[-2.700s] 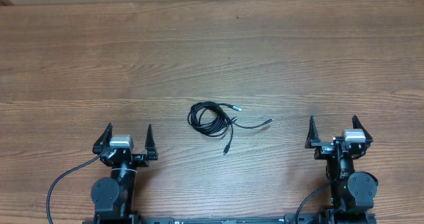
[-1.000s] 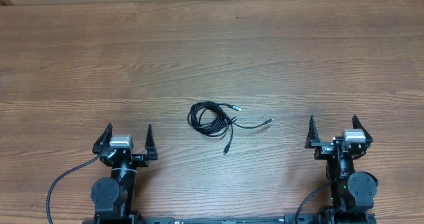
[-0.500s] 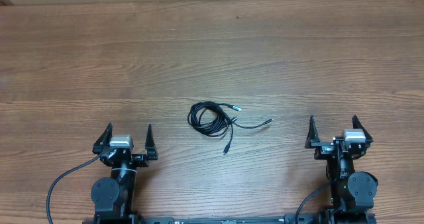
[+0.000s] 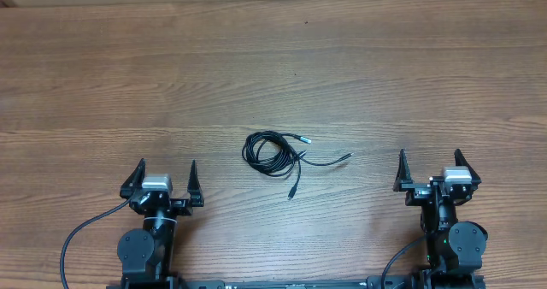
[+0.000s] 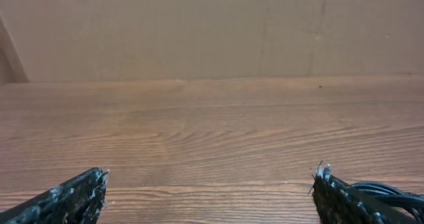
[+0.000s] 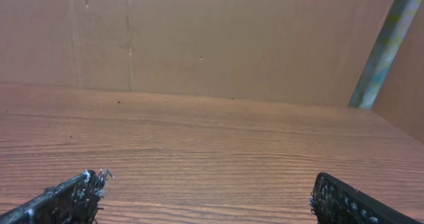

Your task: Untangle cables

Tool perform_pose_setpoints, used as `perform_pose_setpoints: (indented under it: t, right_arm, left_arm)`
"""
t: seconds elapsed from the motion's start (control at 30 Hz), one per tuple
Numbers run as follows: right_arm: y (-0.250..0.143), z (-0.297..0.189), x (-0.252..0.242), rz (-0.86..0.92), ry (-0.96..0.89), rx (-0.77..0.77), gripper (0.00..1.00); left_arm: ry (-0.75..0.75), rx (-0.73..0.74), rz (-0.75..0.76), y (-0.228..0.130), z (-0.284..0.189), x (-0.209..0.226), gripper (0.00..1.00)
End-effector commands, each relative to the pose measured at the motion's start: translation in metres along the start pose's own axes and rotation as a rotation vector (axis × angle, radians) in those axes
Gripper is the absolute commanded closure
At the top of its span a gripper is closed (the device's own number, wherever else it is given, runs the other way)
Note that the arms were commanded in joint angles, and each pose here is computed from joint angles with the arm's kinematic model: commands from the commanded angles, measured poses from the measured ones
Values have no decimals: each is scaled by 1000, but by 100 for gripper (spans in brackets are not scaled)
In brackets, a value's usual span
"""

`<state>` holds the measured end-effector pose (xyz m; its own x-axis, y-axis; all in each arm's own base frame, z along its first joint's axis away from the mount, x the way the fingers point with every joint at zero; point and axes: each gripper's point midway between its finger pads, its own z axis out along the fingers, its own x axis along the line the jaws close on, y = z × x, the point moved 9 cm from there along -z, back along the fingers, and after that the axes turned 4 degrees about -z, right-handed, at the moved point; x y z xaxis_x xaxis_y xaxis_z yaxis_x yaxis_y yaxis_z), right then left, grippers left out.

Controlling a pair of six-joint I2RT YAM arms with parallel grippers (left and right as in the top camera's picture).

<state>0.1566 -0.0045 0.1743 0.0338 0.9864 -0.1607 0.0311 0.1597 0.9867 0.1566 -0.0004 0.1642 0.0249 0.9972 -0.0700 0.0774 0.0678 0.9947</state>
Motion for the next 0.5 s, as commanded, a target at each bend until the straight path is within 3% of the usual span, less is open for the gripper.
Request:
perform_pose_setpoints:
  t: [0.0,0.3,0.47]
  right_arm:
    - [-2,0,0,-4,2,-4,0]
    - [-2,0,0,-4,2,-5,0]
    - [-2,0,0,-4,2,-4,0]
  left_arm:
    - [67,4,22,-2,0,6,0]
    - [10,-37,-3,5,0,1,0]
    - [-127,-124,-10,20,-2,-11,0]
